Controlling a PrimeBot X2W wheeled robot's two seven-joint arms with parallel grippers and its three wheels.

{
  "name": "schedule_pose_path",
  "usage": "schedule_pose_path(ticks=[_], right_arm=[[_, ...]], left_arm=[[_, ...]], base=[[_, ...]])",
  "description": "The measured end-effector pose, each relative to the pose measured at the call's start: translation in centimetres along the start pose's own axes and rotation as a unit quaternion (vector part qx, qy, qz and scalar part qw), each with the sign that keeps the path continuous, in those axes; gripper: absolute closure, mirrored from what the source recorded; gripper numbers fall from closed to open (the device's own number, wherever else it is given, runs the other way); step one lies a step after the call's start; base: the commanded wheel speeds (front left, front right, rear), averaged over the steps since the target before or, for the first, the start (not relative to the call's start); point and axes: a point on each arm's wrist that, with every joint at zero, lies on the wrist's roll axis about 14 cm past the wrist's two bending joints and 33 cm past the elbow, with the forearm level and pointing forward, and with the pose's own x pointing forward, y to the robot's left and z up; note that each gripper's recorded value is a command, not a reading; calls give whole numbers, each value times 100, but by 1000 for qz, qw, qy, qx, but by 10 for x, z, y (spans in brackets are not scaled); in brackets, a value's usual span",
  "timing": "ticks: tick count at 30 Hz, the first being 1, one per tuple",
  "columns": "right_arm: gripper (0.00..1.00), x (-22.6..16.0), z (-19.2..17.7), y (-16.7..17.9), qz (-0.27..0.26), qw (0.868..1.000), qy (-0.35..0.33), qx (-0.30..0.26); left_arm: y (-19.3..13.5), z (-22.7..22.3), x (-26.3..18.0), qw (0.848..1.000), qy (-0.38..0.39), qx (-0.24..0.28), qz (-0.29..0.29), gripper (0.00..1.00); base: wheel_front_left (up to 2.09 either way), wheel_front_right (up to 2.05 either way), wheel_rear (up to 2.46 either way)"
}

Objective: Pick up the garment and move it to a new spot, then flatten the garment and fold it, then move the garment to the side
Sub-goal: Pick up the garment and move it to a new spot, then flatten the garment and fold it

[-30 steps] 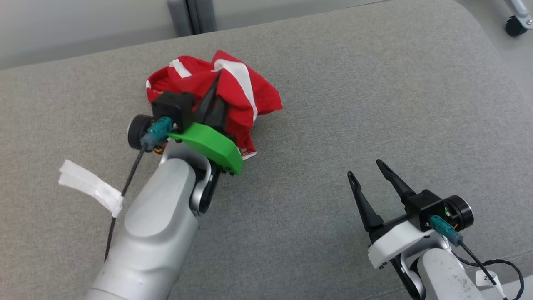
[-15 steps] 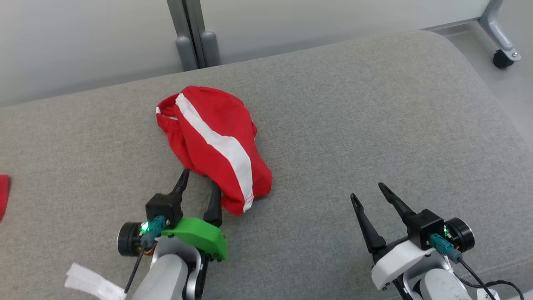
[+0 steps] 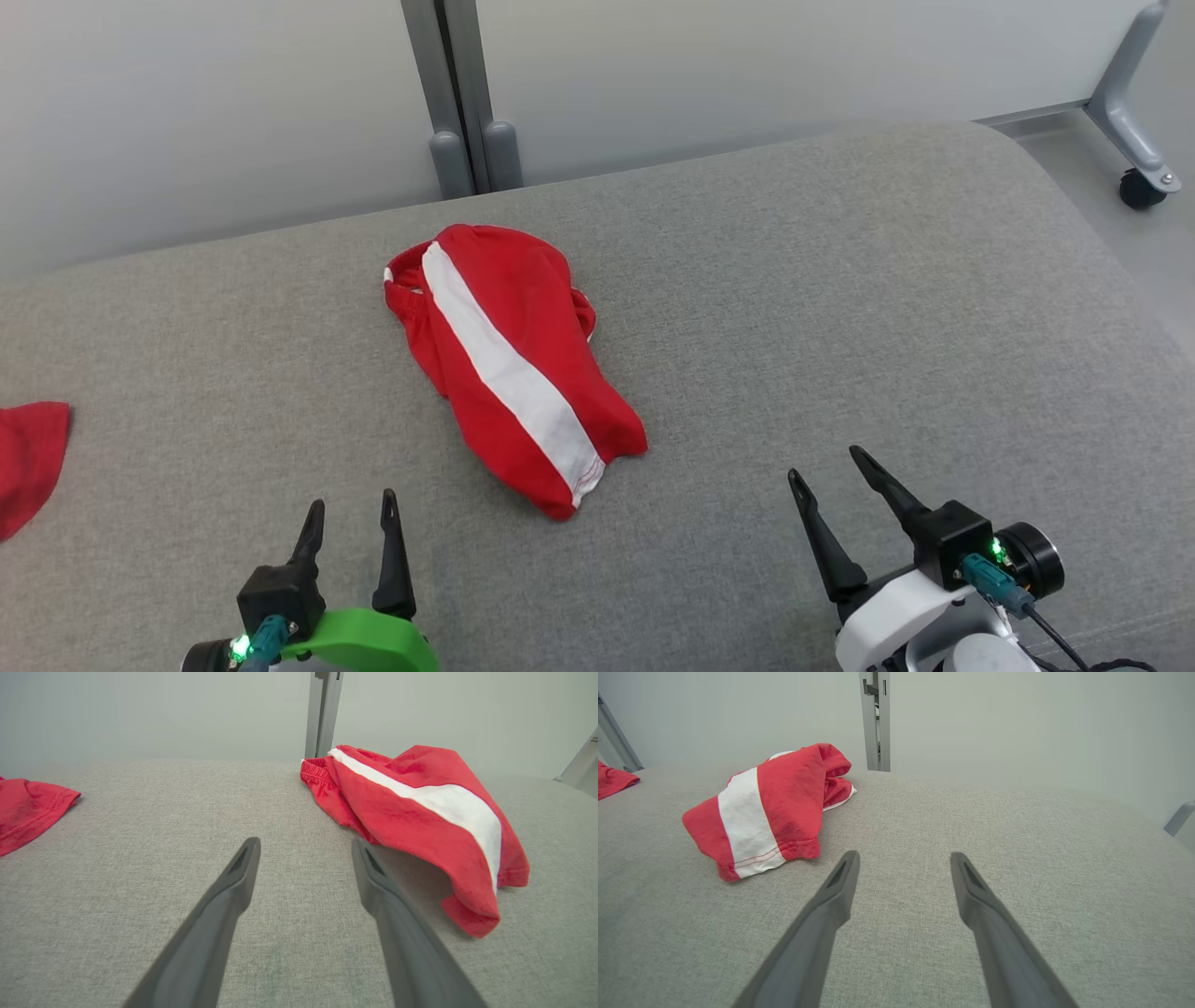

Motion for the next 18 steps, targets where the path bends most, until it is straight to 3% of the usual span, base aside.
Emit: schedule_pose_path(ticks=[7,18], right_arm=[[0,5,-7,18,29,1000,10,0],[0,44,-17,115,192,981,30,-7]], left_arm=[[1,-2,-5,1000,1,-11,4,0],[16,-5,-10,999,6,-25,29,0]], base=[[0,0,0],[0,0,0]])
